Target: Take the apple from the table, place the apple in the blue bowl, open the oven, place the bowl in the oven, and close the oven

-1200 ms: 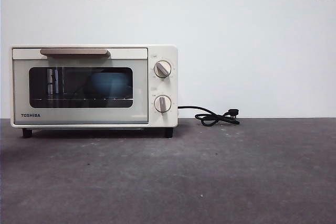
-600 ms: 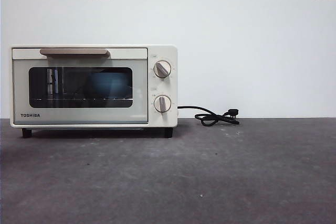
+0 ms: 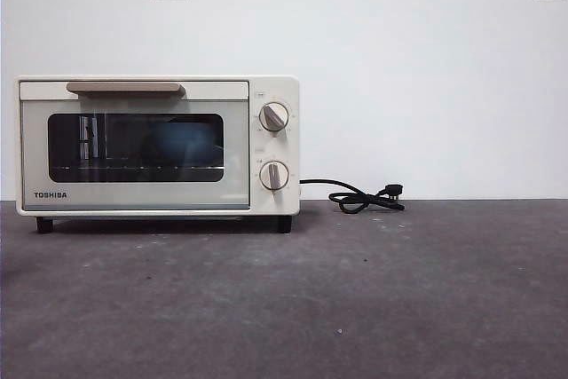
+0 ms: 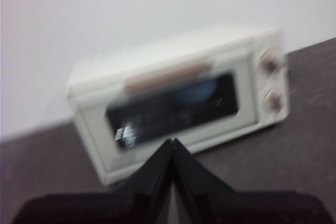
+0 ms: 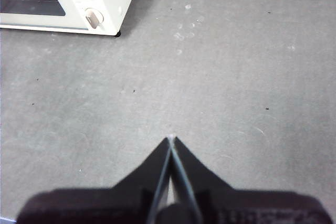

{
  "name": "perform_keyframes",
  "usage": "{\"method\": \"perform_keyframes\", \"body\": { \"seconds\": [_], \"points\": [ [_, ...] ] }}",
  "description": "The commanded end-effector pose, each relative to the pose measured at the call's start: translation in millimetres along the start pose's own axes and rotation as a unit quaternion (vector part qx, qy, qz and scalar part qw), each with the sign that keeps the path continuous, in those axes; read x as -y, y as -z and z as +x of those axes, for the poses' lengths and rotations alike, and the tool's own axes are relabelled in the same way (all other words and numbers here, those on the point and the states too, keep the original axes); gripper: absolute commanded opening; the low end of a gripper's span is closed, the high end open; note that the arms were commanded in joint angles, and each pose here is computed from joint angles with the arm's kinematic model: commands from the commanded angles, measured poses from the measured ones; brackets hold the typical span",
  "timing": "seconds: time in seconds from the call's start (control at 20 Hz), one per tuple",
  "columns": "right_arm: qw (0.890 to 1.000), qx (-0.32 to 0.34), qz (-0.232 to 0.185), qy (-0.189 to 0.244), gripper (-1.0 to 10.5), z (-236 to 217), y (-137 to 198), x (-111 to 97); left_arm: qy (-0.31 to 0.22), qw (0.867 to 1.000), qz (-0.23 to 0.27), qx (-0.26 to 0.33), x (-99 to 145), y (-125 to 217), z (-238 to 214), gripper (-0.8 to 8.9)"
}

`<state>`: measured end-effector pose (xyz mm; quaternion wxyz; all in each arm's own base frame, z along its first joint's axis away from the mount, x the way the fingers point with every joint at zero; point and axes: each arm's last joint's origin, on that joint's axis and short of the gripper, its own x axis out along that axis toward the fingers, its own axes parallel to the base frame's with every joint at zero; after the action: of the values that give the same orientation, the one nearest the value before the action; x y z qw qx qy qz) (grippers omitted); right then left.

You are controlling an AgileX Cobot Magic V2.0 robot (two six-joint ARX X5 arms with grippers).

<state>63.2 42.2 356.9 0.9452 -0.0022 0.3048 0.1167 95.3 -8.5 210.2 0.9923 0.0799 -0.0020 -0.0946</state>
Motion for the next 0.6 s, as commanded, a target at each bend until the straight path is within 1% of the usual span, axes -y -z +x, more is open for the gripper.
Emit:
{"method": "perform_keyframes", "body": {
  "seconds": [0.05,0.25,0.3,0.35,0.5,0.6],
  "points": [
    [1.000,-0.002,0.003,0.001,0.0,2.3,1.2,-0.5,-0.023,0.999,-0.039,0.002,1.9,20.1,-1.0,-0.04],
    [1.000,-0.001,0.003,0.001,0.0,2.3,1.2,-0.5,-0.021,0.999,-0.042,-0.013,5.6,44.8,1.3,-0.04],
    [1.000,-0.001,0.003,0.001,0.0,2.3,1.2,-0.5,-0.019,0.998,-0.044,-0.028,6.5,50.6,1.9,-0.04],
    [1.000,-0.002,0.003,0.001,0.0,2.3,1.2,-0.5,-0.024,0.998,-0.042,-0.042,6.5,53.1,1.8,-0.04],
    [1.000,-0.002,0.003,0.001,0.0,2.3,1.2,-0.5,-0.065,0.995,-0.045,-0.059,4.5,55.7,1.3,-0.04],
    [1.000,-0.002,0.003,0.001,0.0,2.3,1.2,-0.5,-0.069,0.993,-0.059,-0.078,4.9,59.6,0.8,-0.04]
  ]
}}
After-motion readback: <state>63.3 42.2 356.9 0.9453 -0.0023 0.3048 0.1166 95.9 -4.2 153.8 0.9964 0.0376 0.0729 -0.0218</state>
